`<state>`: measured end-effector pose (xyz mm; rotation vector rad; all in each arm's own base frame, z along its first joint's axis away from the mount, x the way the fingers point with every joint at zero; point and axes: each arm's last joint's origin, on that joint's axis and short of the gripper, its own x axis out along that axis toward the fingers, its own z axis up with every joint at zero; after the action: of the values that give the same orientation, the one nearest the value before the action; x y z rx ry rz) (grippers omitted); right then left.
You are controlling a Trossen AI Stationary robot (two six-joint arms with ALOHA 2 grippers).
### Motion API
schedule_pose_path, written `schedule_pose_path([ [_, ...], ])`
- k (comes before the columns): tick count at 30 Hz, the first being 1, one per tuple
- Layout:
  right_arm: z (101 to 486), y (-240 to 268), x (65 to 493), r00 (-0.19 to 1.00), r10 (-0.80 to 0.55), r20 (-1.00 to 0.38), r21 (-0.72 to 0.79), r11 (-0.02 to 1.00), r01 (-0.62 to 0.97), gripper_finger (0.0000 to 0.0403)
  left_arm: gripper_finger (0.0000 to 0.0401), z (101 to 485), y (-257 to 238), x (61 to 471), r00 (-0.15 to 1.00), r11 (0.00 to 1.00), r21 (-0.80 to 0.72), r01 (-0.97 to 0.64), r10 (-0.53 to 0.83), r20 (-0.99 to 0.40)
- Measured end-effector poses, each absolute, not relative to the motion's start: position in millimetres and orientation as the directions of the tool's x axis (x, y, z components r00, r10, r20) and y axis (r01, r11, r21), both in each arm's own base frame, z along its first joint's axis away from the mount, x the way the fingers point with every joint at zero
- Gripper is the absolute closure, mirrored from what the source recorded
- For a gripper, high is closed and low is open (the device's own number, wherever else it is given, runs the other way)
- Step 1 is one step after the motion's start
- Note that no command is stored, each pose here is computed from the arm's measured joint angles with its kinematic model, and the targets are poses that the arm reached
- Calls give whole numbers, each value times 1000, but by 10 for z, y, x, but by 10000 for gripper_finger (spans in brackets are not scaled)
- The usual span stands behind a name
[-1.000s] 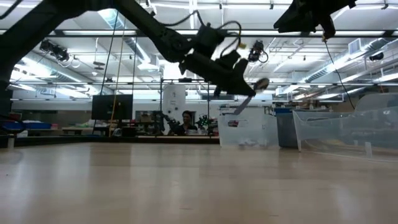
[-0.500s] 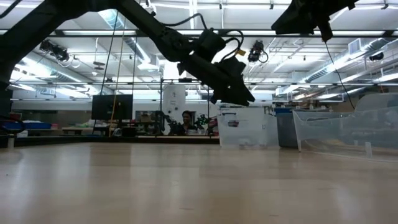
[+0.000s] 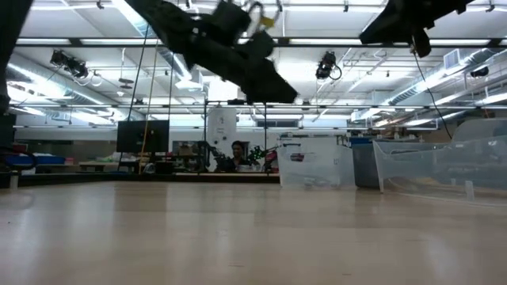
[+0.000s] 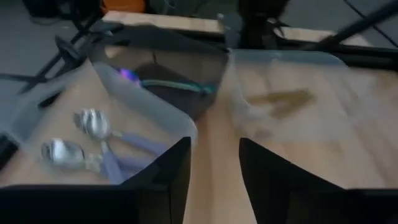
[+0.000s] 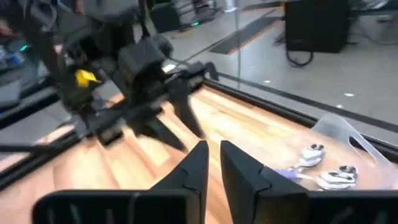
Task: Sort silverware by color (type)
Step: Return to Home Position
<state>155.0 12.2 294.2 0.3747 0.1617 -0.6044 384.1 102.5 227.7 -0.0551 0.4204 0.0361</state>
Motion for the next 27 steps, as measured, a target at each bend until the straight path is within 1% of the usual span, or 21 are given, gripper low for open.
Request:
schedule_pose_path([
  [1, 2954, 111, 1529, 820, -514, -253, 288, 769, 571, 357, 259, 2269, 969, 3749, 913, 998, -51, -40, 15, -407],
  [8, 3054, 37, 1379, 851, -487, -195, 292, 800, 524, 387, 260, 2335, 651, 3142, 960, 996, -89, 3, -27, -278],
  [11, 2996, 1, 1363, 853, -490, -182, 304, 797, 523, 392, 260, 2281, 536, 2895, 961, 994, -111, 13, -43, -273],
  [18, 2694, -107, 1438, 878, -458, -139, 387, 791, 474, 394, 260, 2180, 289, 2388, 962, 990, -130, 58, -90, -257],
  [20, 2586, -156, 1472, 874, -468, -127, 412, 777, 476, 394, 260, 2200, 247, 2269, 975, 991, -118, 63, -86, -205],
  [23, 2379, -226, 1496, 860, -486, -153, 429, 751, 501, 394, 260, 2153, 201, 2075, 982, 988, -133, 76, -97, -162],
  [27, 2247, -277, 1454, 875, -458, -160, 453, 753, 477, 394, 260, 2070, 185, 1851, 987, 986, -156, 59, -81, -137],
])
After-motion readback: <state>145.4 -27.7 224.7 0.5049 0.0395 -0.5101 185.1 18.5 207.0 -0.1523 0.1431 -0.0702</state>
